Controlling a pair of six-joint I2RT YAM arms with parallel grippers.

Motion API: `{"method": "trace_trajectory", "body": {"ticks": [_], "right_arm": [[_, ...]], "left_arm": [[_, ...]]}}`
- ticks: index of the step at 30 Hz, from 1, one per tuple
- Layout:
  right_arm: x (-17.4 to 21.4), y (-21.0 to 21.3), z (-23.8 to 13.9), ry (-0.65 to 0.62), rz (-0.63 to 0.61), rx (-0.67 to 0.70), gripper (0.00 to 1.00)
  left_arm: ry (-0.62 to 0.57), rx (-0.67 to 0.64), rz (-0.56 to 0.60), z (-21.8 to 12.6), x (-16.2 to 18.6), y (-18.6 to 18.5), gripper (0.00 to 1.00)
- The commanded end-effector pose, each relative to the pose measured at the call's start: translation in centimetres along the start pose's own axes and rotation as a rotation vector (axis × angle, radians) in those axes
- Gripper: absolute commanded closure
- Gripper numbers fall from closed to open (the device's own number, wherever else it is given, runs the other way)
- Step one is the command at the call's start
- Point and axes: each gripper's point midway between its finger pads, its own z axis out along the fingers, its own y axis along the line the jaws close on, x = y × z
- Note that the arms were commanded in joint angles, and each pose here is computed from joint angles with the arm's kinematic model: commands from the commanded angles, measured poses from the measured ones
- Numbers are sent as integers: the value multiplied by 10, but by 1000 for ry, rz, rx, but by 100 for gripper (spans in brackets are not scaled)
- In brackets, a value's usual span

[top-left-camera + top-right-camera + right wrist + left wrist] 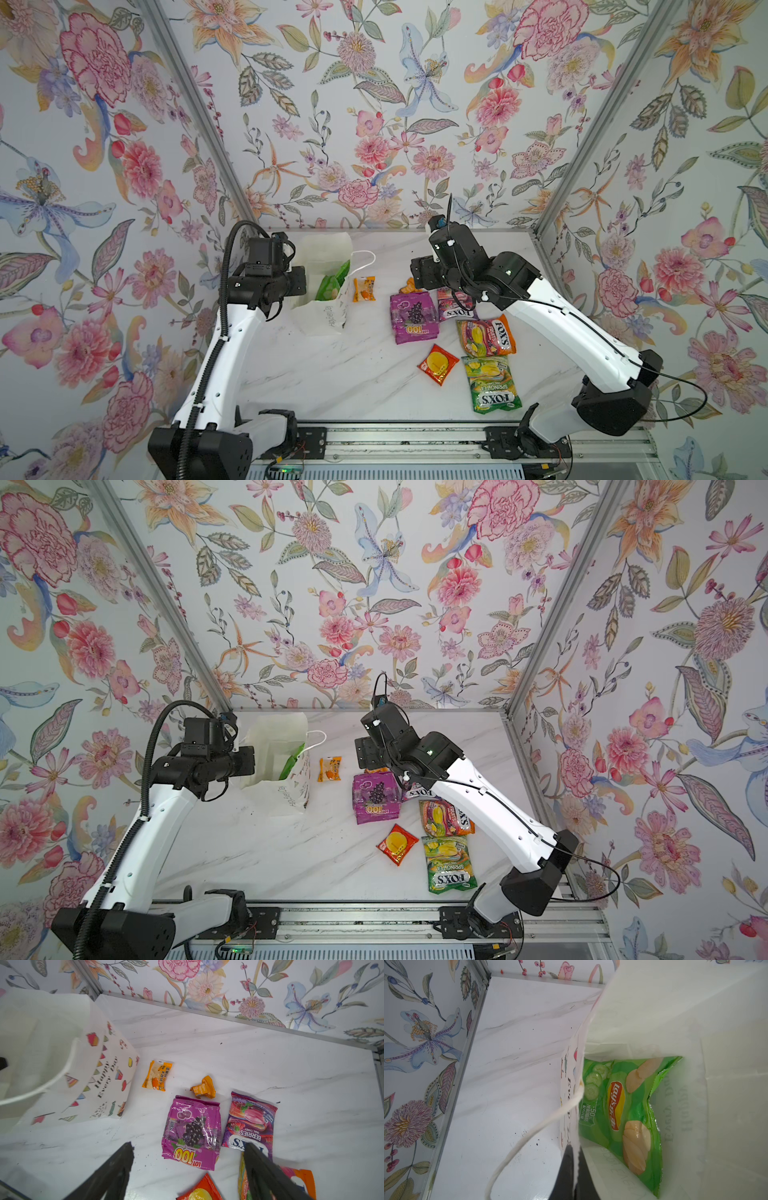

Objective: Place the snacks into the paper bag
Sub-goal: 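Raise the right gripper out of the paper bag and move toward the purple bag, then lower the right gripper and grasp the purple grape candy bag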

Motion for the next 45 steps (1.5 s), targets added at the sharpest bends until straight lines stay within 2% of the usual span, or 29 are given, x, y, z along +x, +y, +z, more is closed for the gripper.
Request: {"method": "trace_trajectory", "body": {"ticks": [1,3,9,13,19,23,31,35,40,45], "right_arm": [[15,-14,22,25,92,-16,11],[35,-29,40,70,147,4,6],[94,-41,86,183,292,-51,1],[126,-33,106,257,326,-92,1],[168,-37,123,337,359,-67,0],[189,-25,129,382,402,-143,1],[218,7,132,458,359,-162,3],[223,36,131,485,314,-214,10],[216,80,122,490,250,-304,15],[196,74,107,411,172,-271,15]], "left_arm": [[-18,26,15,1,1,-1,100],[-22,38,14,2,1,-3,100],[-27,40,14,7,0,-3,100],[-36,47,11,8,-3,-4,100],[-79,64,-7,5,-11,-6,100],[-115,74,-21,3,-16,-7,100],[-106,78,-34,13,-14,-6,100],[-119,66,-40,13,-14,-3,100],[-126,57,-42,13,-14,-1,100],[-135,54,-42,13,-13,1,100]]}}
